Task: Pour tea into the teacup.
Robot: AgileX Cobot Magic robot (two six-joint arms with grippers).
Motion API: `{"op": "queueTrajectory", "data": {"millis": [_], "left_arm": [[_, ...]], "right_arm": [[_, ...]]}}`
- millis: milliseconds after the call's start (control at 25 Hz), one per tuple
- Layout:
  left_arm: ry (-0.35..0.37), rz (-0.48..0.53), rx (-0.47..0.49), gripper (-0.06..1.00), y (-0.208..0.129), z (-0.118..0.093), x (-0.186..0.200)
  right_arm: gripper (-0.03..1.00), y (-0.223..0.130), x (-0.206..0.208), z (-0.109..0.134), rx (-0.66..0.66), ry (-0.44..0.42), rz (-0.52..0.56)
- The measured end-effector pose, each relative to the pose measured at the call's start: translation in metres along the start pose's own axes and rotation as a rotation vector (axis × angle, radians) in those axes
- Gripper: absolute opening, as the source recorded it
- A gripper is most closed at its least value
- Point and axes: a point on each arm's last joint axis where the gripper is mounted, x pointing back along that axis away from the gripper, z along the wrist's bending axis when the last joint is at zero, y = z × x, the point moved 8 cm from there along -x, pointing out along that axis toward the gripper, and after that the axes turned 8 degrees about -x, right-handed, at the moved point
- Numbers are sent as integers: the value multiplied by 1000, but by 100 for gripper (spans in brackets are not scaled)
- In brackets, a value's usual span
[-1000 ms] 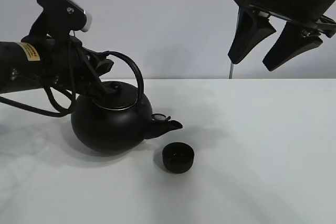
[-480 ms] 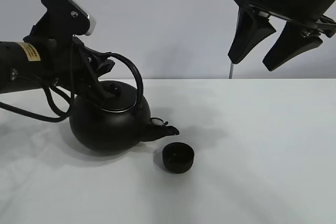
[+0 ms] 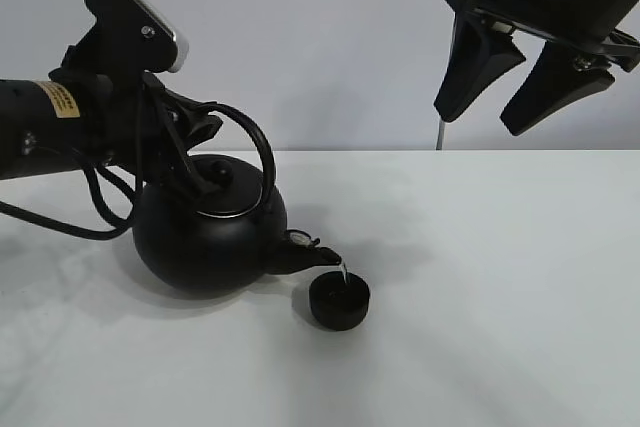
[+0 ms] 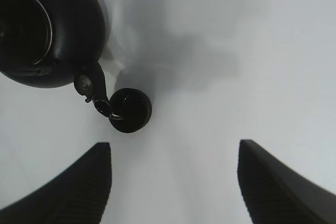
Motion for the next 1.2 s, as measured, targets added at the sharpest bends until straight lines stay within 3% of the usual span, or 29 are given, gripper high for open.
{"op": "queueTrajectory", "data": {"millis": [960,1200], "left_arm": [[3,1,-31,10,0,0,0],[19,6,115,10,0,4,1]], "right_arm": [[47,0,0,0,0,0,0],[47,0,0,0,0,0,-1]]}}
